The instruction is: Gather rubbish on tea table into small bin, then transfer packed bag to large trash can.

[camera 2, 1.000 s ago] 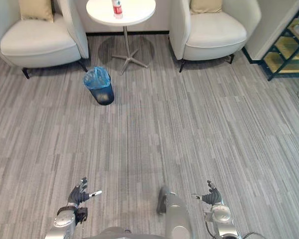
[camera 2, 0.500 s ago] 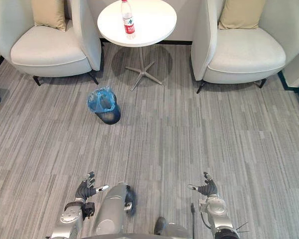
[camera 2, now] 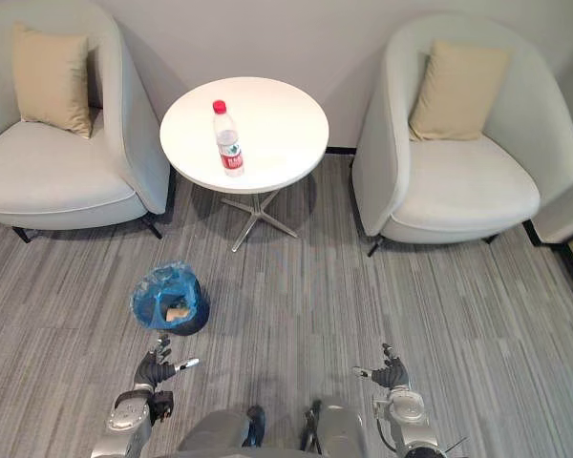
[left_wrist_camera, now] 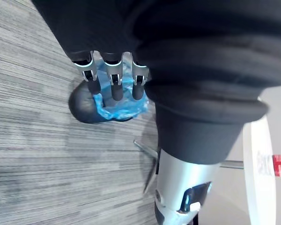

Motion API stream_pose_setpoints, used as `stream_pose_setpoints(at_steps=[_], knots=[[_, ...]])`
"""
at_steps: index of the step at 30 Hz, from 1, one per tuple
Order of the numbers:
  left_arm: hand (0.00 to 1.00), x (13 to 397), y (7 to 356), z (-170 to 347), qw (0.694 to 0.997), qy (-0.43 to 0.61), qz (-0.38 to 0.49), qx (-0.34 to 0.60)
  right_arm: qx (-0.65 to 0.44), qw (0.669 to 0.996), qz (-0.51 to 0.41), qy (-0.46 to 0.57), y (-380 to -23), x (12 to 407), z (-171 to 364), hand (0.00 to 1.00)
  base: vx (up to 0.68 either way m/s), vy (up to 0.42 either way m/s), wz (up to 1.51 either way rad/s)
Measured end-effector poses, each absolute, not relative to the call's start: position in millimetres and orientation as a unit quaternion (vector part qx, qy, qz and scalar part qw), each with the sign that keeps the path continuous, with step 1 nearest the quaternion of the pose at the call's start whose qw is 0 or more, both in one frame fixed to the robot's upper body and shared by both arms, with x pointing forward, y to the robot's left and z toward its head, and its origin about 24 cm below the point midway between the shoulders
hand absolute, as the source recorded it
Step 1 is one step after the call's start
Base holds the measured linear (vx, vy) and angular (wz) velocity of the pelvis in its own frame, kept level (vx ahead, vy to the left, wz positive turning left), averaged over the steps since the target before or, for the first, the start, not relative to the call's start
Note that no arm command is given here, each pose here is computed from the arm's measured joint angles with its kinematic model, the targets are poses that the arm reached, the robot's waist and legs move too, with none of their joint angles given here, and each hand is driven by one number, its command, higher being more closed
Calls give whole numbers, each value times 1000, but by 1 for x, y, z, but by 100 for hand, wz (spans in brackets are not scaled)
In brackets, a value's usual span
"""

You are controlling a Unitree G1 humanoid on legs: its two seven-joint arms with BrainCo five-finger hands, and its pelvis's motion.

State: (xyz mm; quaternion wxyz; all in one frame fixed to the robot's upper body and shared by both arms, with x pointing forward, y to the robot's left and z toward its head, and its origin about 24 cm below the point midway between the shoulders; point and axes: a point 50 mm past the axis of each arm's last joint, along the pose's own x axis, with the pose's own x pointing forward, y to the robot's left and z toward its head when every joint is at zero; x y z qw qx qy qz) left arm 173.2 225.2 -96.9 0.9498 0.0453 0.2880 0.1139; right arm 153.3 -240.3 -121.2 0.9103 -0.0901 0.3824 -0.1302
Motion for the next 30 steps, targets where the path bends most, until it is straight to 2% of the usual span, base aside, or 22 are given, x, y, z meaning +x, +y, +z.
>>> stream_pose_setpoints(at_steps=[8,13,16,18,23,26,30], knots=[[0,158,199,-110,945,316,86,19,-85,949,-107,285,-225,184,-93,0,495,-182,49],[0,155,190,-113,944,322,65,19,-89,953,-125,262,-236,185,-84,0,294,73,4],[0,147,197,-116,939,336,71,30,-96,953,-119,262,-232,183,-84,0,249,139,12],[0,135,195,-123,931,357,62,38,-112,961,-103,232,-226,196,-73,0,240,176,-13],[0,135,206,-121,930,356,52,72,-138,974,-64,169,-206,213,-51,0,216,49,37],[0,137,210,-119,932,351,53,77,-146,978,-62,136,-206,224,-39,0,188,-86,54],[0,127,197,-128,925,371,50,57,-164,978,-51,117,-206,228,-32,0,197,-162,42]])
